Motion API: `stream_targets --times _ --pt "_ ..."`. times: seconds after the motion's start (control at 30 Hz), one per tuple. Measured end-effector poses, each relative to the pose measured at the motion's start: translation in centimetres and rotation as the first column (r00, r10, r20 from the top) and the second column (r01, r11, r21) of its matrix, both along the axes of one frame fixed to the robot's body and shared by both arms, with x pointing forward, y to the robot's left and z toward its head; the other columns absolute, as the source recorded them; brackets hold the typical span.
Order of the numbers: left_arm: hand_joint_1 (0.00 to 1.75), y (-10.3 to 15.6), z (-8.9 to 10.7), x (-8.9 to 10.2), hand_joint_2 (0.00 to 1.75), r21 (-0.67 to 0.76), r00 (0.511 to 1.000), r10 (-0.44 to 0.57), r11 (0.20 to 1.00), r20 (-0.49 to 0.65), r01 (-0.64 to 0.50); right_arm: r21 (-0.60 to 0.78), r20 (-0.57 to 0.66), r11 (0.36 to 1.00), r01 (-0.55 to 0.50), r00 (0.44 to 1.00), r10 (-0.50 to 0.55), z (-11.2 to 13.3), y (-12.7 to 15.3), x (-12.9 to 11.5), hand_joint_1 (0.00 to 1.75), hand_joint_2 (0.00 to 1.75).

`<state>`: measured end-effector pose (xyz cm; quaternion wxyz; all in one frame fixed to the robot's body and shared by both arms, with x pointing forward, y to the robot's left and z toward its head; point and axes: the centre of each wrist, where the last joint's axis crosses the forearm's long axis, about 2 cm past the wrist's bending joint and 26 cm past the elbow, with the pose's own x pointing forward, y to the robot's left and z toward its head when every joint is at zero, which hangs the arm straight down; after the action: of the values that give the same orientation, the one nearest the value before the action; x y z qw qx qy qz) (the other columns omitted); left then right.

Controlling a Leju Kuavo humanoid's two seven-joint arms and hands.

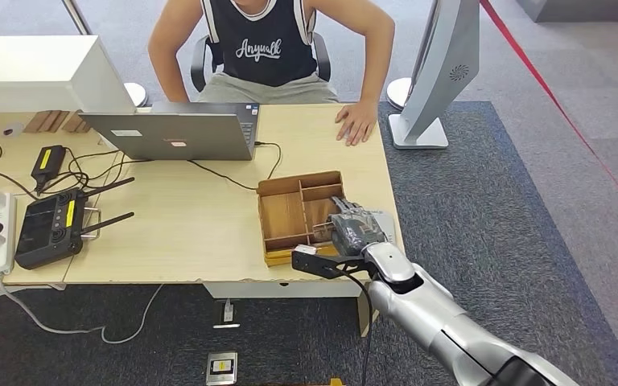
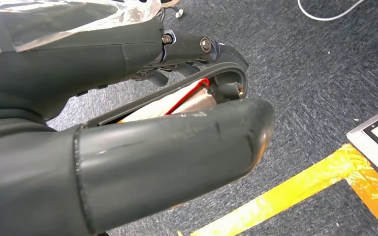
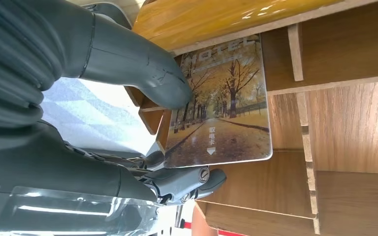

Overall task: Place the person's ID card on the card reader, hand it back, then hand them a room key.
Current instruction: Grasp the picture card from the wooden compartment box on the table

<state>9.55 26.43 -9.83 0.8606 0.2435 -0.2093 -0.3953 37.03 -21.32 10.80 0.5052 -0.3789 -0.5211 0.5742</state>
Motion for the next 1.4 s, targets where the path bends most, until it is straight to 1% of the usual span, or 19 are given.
stream_targets --times 0.1,0.43,0.63,0.83,0.93,1.23,1.4 --pt "0.0 -0.1 0.0 -0.1 0.0 -0.002 1.0 -0.001 1.0 -0.001 0.001 -0.001 0.0 1.0 -0.001 1.0 0.001 0.0 0.1 0.1 1.58 1.75" --pt "0.0 -0.3 0.0 -0.1 0.0 -0.004 1.0 -0.005 1.0 0.0 0.005 0.0 0.006 1.0 0.004 1.0 -0.004 0.0 0.2 0.2 1.64 1.75" --pt "0.0 -0.4 0.0 -0.1 0.0 -0.007 1.0 -0.008 1.0 0.001 0.008 0.001 0.024 1.0 0.008 1.0 -0.008 0.5 0.1 0.7 1.63 1.75" --pt "0.0 -0.5 0.0 -0.1 0.0 -0.009 1.0 -0.009 1.0 0.002 0.009 0.001 0.046 1.0 0.015 0.999 -0.016 1.4 0.1 1.3 1.75 1.75" --pt "0.0 -0.6 0.0 -0.1 0.0 -0.011 1.0 -0.01 1.0 0.005 0.01 0.002 0.07 1.0 0.025 0.997 -0.025 2.4 -0.1 2.1 1.75 1.75" --pt "0.0 -0.7 0.1 0.1 0.0 -0.014 1.0 -0.01 1.0 0.009 0.01 0.012 0.172 0.997 0.073 0.982 -0.074 6.8 -1.3 5.0 1.75 1.75" --pt "0.0 -0.9 0.1 0.2 0.0 -0.021 1.0 -0.003 1.0 0.014 0.003 0.023 0.199 0.996 0.089 0.976 -0.092 8.2 -1.8 5.8 1.75 1.75"
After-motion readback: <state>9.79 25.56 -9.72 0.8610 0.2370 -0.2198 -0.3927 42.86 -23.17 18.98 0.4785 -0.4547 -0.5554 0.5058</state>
